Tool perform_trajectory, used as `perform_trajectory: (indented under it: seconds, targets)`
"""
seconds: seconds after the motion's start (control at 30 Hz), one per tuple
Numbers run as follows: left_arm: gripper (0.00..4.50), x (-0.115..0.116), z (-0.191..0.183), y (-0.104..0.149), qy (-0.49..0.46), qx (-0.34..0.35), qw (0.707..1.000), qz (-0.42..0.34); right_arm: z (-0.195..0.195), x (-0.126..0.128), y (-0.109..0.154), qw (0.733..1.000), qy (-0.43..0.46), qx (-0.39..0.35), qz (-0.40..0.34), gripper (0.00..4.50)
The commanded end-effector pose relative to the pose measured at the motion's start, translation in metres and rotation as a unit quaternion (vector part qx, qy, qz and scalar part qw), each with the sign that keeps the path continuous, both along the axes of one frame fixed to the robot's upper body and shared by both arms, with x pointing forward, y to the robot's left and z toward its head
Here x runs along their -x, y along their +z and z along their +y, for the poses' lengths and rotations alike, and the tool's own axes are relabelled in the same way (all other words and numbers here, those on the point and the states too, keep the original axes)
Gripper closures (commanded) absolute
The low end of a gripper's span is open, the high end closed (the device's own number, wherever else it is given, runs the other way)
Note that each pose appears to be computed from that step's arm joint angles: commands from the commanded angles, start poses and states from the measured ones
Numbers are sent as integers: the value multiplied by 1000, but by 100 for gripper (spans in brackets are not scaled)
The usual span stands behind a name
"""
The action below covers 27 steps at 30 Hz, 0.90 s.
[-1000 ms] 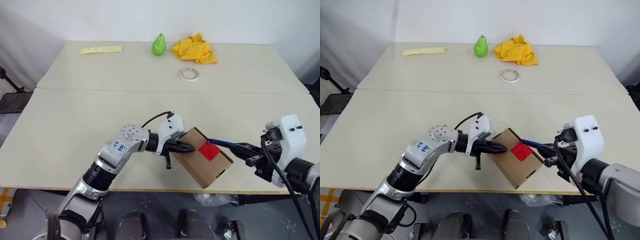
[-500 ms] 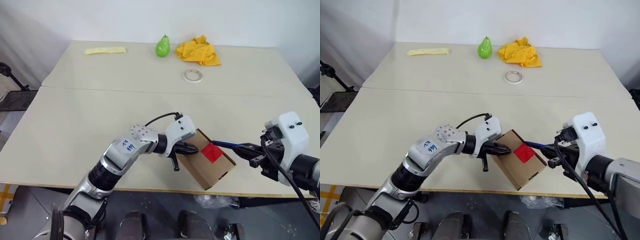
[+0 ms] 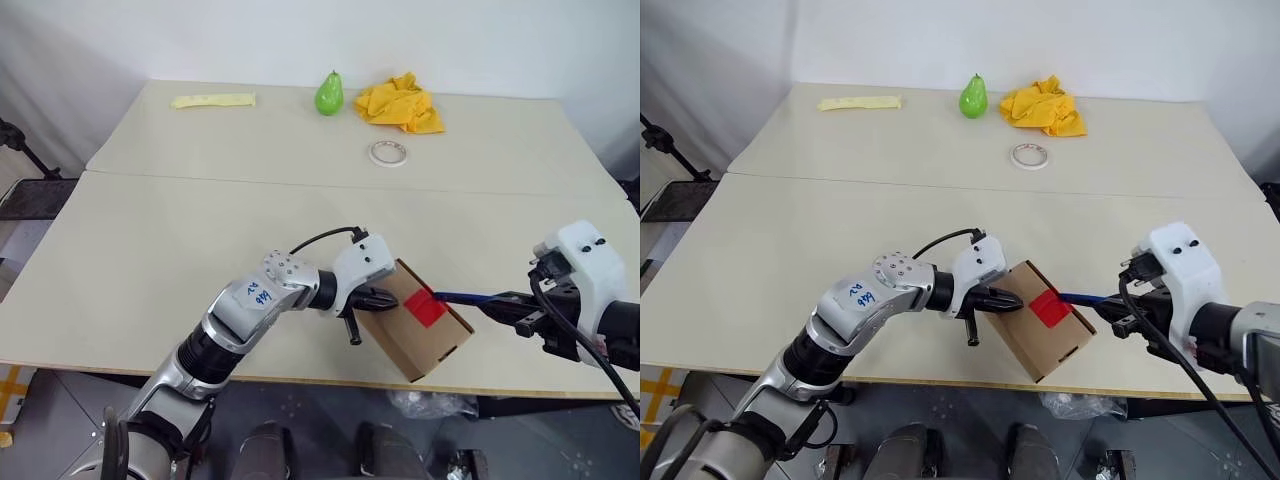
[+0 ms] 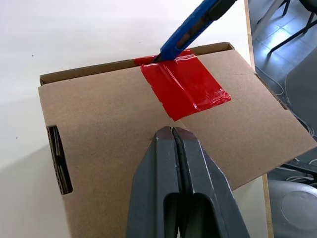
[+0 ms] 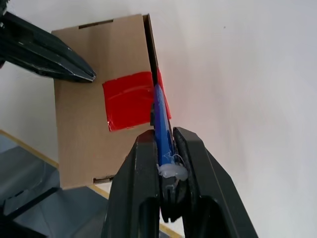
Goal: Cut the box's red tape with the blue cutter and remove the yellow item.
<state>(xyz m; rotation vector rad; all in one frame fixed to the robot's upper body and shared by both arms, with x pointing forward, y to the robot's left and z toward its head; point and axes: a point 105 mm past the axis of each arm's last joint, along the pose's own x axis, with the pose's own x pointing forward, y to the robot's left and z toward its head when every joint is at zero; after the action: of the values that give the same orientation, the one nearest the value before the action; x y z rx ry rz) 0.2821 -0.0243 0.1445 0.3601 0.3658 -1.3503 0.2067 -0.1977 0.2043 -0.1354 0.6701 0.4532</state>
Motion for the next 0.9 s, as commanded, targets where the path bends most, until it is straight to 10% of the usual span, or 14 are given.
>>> perform_trajectory:
  seconds: [0.03, 0.5, 0.9]
  targets:
    - [447, 2, 8, -31, 18, -48, 997, 50, -3, 10, -9, 999, 13, 20, 46, 434]
    - [447, -3, 6, -34, 20, -50, 997, 48, -20, 39, -6, 993, 33, 41, 106, 434]
    - [447, -17, 5, -31, 17, -49, 998, 32, -57, 30, 63, 995, -68, 15, -73, 434]
